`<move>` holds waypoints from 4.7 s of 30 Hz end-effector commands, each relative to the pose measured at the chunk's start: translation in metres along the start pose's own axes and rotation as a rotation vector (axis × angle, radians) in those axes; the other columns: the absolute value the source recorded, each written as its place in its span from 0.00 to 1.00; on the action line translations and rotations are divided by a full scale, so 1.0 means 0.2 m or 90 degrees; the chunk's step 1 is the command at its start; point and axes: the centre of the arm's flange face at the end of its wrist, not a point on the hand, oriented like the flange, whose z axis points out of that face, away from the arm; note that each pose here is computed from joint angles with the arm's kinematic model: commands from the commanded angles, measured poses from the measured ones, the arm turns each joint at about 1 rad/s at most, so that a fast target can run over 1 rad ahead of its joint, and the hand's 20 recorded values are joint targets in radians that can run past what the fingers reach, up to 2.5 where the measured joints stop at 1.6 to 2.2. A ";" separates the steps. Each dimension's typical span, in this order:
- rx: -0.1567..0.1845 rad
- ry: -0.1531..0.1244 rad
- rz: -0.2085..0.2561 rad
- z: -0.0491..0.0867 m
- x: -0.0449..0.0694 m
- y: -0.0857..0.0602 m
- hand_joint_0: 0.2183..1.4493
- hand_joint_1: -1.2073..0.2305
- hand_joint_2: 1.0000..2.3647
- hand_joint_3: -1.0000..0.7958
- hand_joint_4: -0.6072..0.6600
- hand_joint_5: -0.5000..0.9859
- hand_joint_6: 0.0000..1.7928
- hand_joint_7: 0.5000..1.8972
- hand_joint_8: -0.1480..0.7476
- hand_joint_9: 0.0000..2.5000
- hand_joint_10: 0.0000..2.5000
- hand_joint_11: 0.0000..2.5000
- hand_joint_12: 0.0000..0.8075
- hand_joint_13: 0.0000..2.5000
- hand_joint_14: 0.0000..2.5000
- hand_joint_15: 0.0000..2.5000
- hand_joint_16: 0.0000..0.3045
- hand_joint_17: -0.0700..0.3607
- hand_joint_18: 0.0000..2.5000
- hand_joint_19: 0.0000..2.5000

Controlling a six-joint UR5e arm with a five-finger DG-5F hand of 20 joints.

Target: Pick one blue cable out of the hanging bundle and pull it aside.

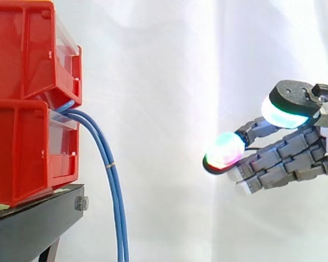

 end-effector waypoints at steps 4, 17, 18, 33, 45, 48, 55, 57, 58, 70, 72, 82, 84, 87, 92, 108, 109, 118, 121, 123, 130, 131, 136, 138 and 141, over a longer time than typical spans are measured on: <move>-0.008 0.050 0.061 0.11 0.20 -0.13 0.23 0.43 0.00 0.28 0.66 0.20 0.28 0.12 0.47 0.20 0.00 0.03 0.40 0.18 0.00 0.07 0.12 0.36 0.10 0.05; 0.007 0.062 0.093 0.23 0.31 -0.25 0.23 0.43 0.00 0.28 0.66 0.20 0.28 0.12 0.47 0.22 0.00 0.03 0.39 0.19 0.00 0.08 0.12 0.36 0.10 0.06; 0.004 0.055 0.091 0.23 0.30 -0.25 0.23 0.43 0.00 0.28 0.66 0.20 0.28 0.12 0.47 0.22 0.00 0.03 0.39 0.19 0.00 0.08 0.12 0.36 0.10 0.06; -0.067 0.036 0.089 0.40 0.47 -0.36 0.23 0.44 0.00 0.28 0.65 0.20 0.28 0.12 0.46 0.22 0.00 0.04 0.39 0.20 0.00 0.08 0.12 0.36 0.11 0.07; -0.084 0.040 0.085 0.46 0.55 -0.37 0.24 0.44 0.00 0.28 0.68 0.22 0.28 0.15 0.47 0.23 0.00 0.05 0.39 0.20 0.00 0.09 0.13 0.36 0.12 0.08; -0.092 0.038 0.091 0.46 0.56 -0.36 0.24 0.44 0.00 0.28 0.68 0.22 0.28 0.16 0.47 0.24 0.00 0.05 0.39 0.21 0.00 0.09 0.13 0.36 0.13 0.09; -0.105 0.049 0.093 0.48 0.56 -0.31 0.24 0.44 0.00 0.28 0.69 0.23 0.28 0.17 0.47 0.25 0.00 0.05 0.39 0.22 0.00 0.10 0.13 0.37 0.14 0.09; -0.107 0.050 0.092 0.48 0.57 -0.31 0.24 0.44 0.00 0.28 0.69 0.23 0.28 0.17 0.47 0.25 0.00 0.05 0.39 0.22 0.00 0.10 0.13 0.37 0.14 0.09; -0.107 0.050 0.092 0.48 0.57 -0.31 0.24 0.44 0.00 0.28 0.69 0.23 0.28 0.17 0.47 0.25 0.00 0.06 0.39 0.22 0.00 0.10 0.13 0.37 0.14 0.09; -0.092 0.062 0.112 0.51 0.65 -0.40 0.24 0.44 0.00 0.28 0.69 0.23 0.28 0.17 0.47 0.25 0.00 0.06 0.39 0.22 0.00 0.10 0.13 0.37 0.15 0.10; -0.086 0.068 0.121 0.50 0.66 -0.42 0.24 0.45 0.00 0.28 0.69 0.23 0.28 0.17 0.47 0.25 0.00 0.06 0.39 0.22 0.00 0.10 0.13 0.37 0.15 0.10; -0.106 0.072 0.139 0.55 0.66 -0.34 0.25 0.45 0.00 0.28 0.69 0.23 0.28 0.19 0.46 0.26 0.00 0.06 0.38 0.23 0.00 0.10 0.13 0.37 0.16 0.10; -0.109 0.074 0.140 0.55 0.66 -0.33 0.25 0.46 0.00 0.28 0.69 0.24 0.28 0.20 0.47 0.26 0.00 0.06 0.38 0.23 0.00 0.10 0.13 0.37 0.16 0.11; -0.123 0.076 0.149 0.55 0.67 -0.31 0.25 0.46 0.00 0.28 0.69 0.24 0.28 0.21 0.47 0.27 0.00 0.07 0.38 0.24 0.00 0.10 0.13 0.37 0.16 0.11; -0.140 0.094 0.199 0.55 0.70 -0.28 0.26 0.46 0.00 0.28 0.70 0.24 0.28 0.24 0.47 0.27 0.00 0.07 0.38 0.24 0.00 0.11 0.13 0.37 0.17 0.11; -0.103 0.125 0.275 0.51 0.74 -0.29 0.27 0.45 0.00 0.29 0.70 0.26 0.28 0.42 0.47 0.30 0.00 0.11 0.37 0.27 0.01 0.13 0.14 0.38 0.19 0.13; -0.104 0.125 0.276 0.51 0.74 -0.29 0.28 0.45 0.00 0.29 0.70 0.26 0.28 0.44 0.47 0.30 0.00 0.11 0.37 0.27 0.01 0.13 0.14 0.38 0.20 0.13; -0.102 0.129 0.314 0.51 0.74 -0.29 0.31 0.45 0.01 0.33 0.67 0.28 0.28 0.51 0.47 0.31 0.00 0.12 0.36 0.28 0.01 0.14 0.13 0.38 0.20 0.14; -0.102 0.130 0.332 0.51 0.74 -0.28 0.31 0.45 0.01 0.35 0.66 0.28 0.28 0.52 0.46 0.32 0.00 0.12 0.36 0.28 0.01 0.14 0.13 0.38 0.20 0.14; -0.103 0.137 0.367 0.52 0.74 -0.28 0.32 0.45 0.01 0.35 0.66 0.28 0.28 0.52 0.47 0.32 0.00 0.12 0.36 0.28 0.01 0.14 0.13 0.38 0.20 0.14; -0.108 0.136 0.414 0.55 0.72 -0.23 0.31 0.44 0.01 0.33 0.66 0.28 0.28 0.52 0.46 0.32 0.00 0.12 0.36 0.28 0.01 0.15 0.14 0.38 0.21 0.14; -0.108 0.136 0.415 0.55 0.72 -0.23 0.31 0.44 0.01 0.33 0.66 0.28 0.28 0.52 0.47 0.32 0.00 0.12 0.36 0.28 0.01 0.14 0.14 0.38 0.21 0.14; -0.107 0.136 0.417 0.55 0.71 -0.24 0.32 0.44 0.01 0.35 0.65 0.28 0.30 0.49 0.47 0.32 0.00 0.12 0.36 0.28 0.01 0.14 0.14 0.38 0.21 0.14; -0.107 0.136 0.422 0.55 0.71 -0.24 0.32 0.44 0.01 0.36 0.64 0.28 0.30 0.48 0.47 0.32 0.00 0.12 0.36 0.28 0.01 0.14 0.14 0.38 0.21 0.14; -0.109 0.134 0.431 0.56 0.70 -0.24 0.33 0.44 0.01 0.37 0.64 0.27 0.31 0.47 0.47 0.32 0.00 0.12 0.36 0.28 0.01 0.15 0.14 0.38 0.21 0.14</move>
